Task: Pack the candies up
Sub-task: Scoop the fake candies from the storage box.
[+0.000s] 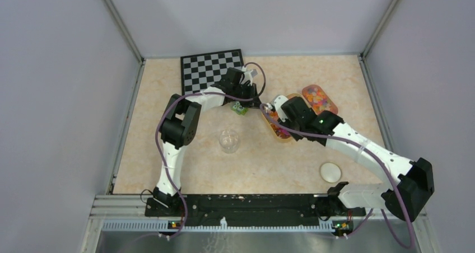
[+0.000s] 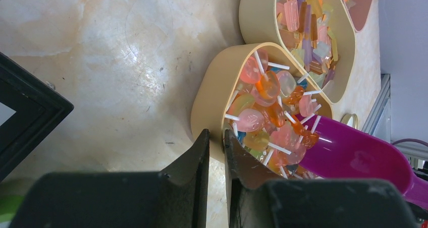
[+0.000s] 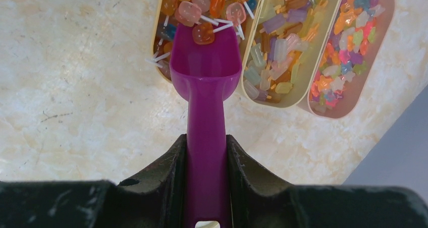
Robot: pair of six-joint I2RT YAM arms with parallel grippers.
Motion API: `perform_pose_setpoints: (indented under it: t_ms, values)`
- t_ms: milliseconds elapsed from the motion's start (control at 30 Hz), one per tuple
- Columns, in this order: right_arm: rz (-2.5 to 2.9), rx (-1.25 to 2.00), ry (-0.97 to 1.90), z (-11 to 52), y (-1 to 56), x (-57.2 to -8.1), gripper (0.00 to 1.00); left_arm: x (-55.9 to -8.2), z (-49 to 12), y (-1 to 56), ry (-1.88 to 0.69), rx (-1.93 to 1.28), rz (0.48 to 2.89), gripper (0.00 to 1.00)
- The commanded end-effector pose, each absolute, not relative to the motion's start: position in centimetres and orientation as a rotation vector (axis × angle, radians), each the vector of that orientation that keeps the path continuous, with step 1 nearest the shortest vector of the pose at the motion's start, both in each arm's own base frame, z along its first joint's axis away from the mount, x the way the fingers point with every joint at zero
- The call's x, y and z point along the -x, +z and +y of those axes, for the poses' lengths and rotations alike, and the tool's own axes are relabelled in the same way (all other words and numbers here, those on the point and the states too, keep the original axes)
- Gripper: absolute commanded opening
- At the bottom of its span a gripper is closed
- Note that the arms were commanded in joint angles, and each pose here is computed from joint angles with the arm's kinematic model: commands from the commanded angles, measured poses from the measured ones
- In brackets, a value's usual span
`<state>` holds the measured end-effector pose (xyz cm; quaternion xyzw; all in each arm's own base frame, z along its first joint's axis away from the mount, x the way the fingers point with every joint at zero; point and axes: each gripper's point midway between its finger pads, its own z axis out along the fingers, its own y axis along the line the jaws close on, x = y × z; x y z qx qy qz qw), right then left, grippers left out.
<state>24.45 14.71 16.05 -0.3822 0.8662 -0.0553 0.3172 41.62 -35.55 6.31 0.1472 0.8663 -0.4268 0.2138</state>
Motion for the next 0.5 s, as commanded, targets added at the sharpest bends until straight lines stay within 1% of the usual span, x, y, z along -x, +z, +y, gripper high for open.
perform_pose_setpoints:
  t_ms: [0,467]
  values:
    - [2.24,0.946,-0.145,15.0,15.7,-25.9,0.0,-41.0,-36.2,5.3,-1.171,-0.432,2.432,0.19]
    - [2.133,0.948,-0.004,16.2,13.4,-25.6,0.0,-40.7,-36.3,5.1,-1.168,-0.44,2.44,0.19]
